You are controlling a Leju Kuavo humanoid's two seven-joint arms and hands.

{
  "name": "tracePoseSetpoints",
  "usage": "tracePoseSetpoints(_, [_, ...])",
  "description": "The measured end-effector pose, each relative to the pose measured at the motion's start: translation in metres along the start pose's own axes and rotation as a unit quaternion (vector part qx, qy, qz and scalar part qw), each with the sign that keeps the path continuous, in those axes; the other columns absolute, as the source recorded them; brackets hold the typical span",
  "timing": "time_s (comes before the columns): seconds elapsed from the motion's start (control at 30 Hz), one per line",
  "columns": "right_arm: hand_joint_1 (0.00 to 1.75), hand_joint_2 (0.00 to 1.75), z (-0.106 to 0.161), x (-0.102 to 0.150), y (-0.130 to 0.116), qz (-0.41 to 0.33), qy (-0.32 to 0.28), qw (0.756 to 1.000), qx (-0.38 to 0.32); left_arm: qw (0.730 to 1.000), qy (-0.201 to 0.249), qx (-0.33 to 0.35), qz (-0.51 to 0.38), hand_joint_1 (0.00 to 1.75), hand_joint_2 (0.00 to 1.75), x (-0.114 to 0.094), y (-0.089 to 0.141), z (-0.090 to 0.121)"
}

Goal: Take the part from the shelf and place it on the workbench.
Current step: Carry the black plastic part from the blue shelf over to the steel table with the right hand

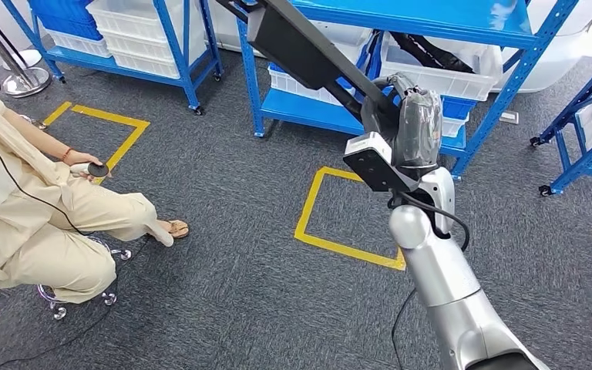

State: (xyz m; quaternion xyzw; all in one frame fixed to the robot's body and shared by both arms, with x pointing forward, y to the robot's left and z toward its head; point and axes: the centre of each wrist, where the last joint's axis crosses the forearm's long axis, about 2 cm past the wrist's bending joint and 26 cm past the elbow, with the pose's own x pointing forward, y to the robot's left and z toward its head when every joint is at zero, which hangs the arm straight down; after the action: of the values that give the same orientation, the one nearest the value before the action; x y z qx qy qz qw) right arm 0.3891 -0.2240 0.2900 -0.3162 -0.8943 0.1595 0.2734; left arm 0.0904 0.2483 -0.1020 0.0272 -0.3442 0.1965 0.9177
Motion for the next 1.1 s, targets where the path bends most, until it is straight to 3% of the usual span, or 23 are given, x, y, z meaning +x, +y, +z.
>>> tracePoseSetpoints(0.7, [1.75, 1.75, 0.036, -0.006, -0.014, 0.042, 0.030, 0.999, 0.002, 0.995, 0.027, -0.070, -0.072, 0.00, 1.75, 0.010, -0.024, -0.003])
tracePoseSetpoints(1.1, [1.75, 1.75, 0.033, 0.002, -0.023, 0.046, 0.033, 0.998, -0.009, 0.993, 0.032, -0.086, -0.077, 0.00, 1.75, 0.011, -0.027, -0.003])
